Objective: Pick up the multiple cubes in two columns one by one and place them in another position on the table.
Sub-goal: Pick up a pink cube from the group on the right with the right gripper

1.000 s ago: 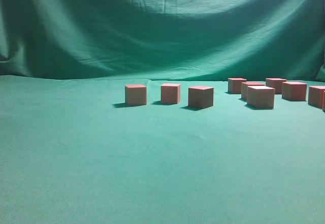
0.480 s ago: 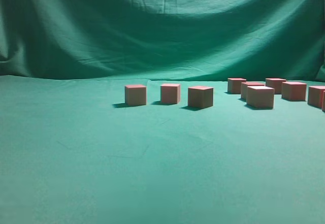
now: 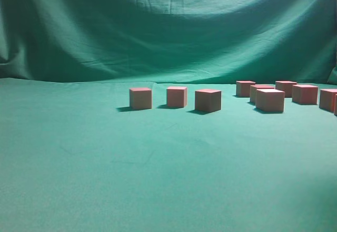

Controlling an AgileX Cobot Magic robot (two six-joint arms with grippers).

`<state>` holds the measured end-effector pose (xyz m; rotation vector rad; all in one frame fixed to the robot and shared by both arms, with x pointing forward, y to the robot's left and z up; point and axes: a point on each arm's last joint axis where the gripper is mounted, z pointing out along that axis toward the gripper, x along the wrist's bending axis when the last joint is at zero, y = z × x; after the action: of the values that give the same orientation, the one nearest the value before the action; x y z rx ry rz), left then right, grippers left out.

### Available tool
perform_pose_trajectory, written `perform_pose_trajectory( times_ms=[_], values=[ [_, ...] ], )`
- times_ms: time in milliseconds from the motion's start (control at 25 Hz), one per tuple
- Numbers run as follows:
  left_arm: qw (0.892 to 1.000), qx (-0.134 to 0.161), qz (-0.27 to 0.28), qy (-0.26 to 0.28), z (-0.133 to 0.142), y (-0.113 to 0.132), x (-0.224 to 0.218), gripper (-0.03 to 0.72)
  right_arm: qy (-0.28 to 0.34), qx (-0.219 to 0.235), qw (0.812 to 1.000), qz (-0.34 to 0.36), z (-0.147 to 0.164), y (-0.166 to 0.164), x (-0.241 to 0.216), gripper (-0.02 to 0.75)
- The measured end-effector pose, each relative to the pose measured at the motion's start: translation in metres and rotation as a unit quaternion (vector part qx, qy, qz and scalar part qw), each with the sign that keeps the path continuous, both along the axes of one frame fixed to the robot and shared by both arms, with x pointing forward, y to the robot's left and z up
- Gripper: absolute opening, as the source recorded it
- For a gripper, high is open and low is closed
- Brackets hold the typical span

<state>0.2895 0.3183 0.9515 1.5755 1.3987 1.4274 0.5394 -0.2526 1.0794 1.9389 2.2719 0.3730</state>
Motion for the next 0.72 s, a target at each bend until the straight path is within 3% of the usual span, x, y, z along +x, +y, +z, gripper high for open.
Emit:
perform_pose_trajectory(
  times_ms=[320, 520, 720],
  values=[
    [1.000, 0.000, 0.000, 0.000, 0.000, 0.000, 0.000, 0.000, 0.000, -0.012, 1.000, -0.007, -0.079, -0.002, 0.007, 0.358],
    [1.000, 0.000, 0.000, 0.000, 0.000, 0.000, 0.000, 0.000, 0.000, -0.053, 0.998, 0.016, -0.108, -0.006, 0.023, 0.358],
    [1.000, 0.000, 0.000, 0.000, 0.000, 0.000, 0.000, 0.000, 0.004, -0.056, 0.998, 0.020, -0.130, -0.005, 0.033, 0.358]
  ],
)
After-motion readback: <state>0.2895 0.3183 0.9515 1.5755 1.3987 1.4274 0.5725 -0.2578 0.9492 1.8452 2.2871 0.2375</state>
